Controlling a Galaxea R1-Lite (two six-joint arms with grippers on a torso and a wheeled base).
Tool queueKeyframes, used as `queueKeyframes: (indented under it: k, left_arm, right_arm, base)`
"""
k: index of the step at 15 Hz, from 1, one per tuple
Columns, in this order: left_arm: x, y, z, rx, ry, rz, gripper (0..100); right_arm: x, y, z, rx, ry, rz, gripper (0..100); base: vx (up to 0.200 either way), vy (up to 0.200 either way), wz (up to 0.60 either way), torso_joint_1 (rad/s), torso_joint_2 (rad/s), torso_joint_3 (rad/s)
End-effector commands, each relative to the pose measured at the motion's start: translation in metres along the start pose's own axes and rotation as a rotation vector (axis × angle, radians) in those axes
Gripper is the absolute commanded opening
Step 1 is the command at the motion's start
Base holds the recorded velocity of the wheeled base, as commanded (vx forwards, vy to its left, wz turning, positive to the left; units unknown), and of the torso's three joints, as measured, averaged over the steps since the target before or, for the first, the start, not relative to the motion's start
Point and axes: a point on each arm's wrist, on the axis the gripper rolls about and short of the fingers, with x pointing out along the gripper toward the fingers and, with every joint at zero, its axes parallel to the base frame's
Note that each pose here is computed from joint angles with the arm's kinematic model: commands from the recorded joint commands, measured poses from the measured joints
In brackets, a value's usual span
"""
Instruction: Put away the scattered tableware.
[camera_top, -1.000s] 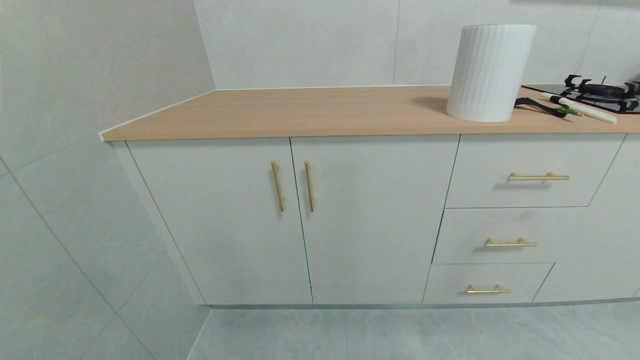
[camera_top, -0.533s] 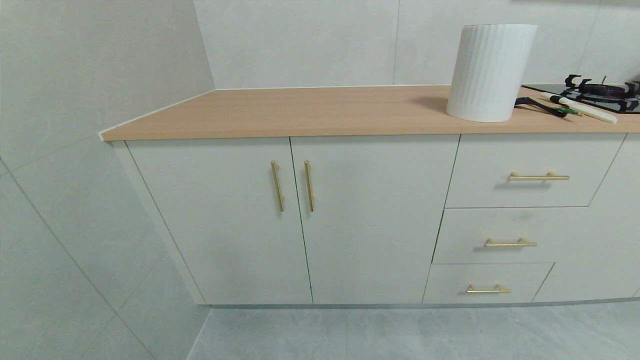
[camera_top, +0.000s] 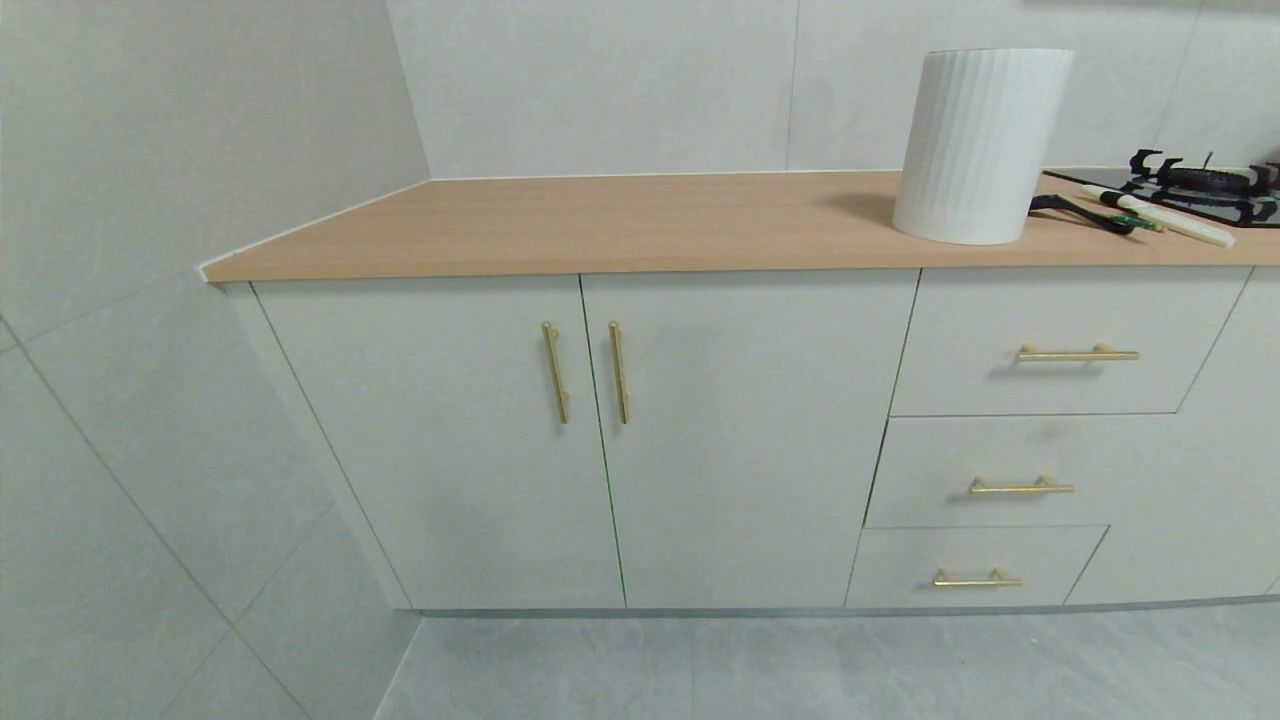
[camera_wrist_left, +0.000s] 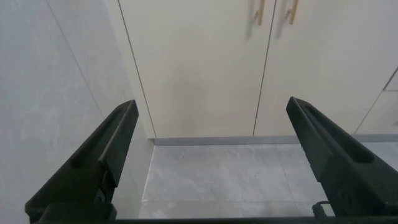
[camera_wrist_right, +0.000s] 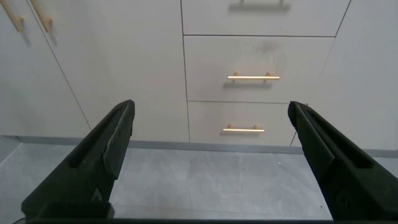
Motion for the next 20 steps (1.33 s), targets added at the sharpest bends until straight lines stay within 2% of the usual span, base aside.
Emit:
queueKeyframes:
  k: [1,10,20]
  left_arm:
    - [0.0002,0.0,-0.0001,-0.017,0.0,0.001,100]
    - [0.0002,0.0,-0.0001,-0.017,0.0,0.001,100]
    - [0.0002,0.0,-0.0001,-0.019,0.0,0.001,100]
  right_arm:
    - [0.0002,0.0,-0.0001,-0.002,0.004,0.002,100]
    - [0.0002,0.0001,-0.0001,-0.002,0.004,0.005,100]
    - [0.0002,0.0001,-0.0001,-0.002,0.004,0.005,100]
  base:
    - [0.0,0.0,0.0,0.0,0.0,0.0]
    - [0.0,0.0,0.0,0.0,0.0,0.0]
    - [0.0,-0.2,0.0,0.001,0.01,0.003]
